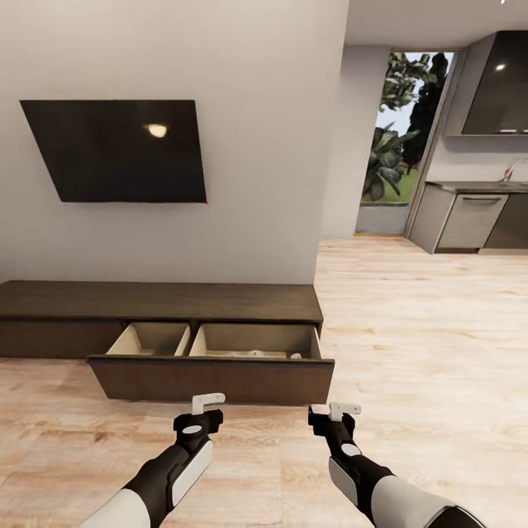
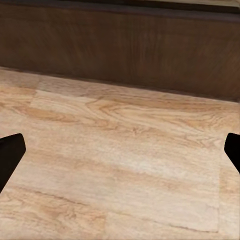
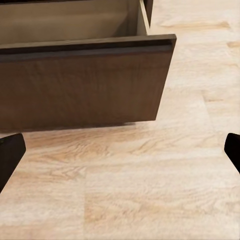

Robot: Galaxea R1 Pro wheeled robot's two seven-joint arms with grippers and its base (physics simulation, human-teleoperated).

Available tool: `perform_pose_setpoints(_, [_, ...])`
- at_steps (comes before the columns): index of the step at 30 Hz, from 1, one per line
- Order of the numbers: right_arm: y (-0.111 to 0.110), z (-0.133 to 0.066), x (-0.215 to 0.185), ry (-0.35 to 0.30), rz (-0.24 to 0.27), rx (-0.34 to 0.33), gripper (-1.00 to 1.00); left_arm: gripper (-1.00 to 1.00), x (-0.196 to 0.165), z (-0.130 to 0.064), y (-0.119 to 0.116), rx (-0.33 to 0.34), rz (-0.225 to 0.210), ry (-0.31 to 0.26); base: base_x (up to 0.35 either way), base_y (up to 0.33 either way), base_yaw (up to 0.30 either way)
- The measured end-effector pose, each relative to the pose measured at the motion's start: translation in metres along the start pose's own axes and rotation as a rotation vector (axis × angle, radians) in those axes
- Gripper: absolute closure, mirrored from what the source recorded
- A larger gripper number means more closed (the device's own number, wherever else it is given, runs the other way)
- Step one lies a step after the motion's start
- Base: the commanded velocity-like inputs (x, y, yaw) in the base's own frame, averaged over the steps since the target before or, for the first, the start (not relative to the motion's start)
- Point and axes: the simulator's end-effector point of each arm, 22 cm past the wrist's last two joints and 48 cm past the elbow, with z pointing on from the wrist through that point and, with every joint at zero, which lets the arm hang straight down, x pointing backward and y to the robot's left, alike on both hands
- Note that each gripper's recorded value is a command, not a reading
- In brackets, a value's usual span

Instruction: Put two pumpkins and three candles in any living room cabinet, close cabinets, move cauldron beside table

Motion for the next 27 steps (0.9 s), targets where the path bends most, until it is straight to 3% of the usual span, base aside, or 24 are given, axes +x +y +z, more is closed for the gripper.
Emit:
perform_pose_setpoints(6, [0.0, 0.005, 0.01, -0.001, 0.0, -0.002, -1.0, -1.0, 0.008, 0.007, -0.001, 0.0, 0.0, -0.001, 0.0, 0.0, 0.0])
perform_pose_setpoints(12, [0.016, 0.01, 0.019, -0.002, 0.005, -0.08, -1.0, -1.0, 0.017, 0.014, -0.001, 0.0, 0.0, -0.001, 0.0, 0.0, 0.0])
perform_pose_setpoints(20, [0.019, 0.017, 0.033, -0.002, 0.011, -0.093, -1.0, -1.0, 0.029, 0.023, -0.003, 0.001, 0.0, -0.002, 0.0, 0.0, 0.0])
perform_pose_setpoints(27, [0.018, 0.023, 0.045, -0.005, 0.011, -0.094, -1.0, -1.0, 0.043, 0.028, -0.013, 0.02, 0.048, -0.012, 0.0, 0.0, 0.0])
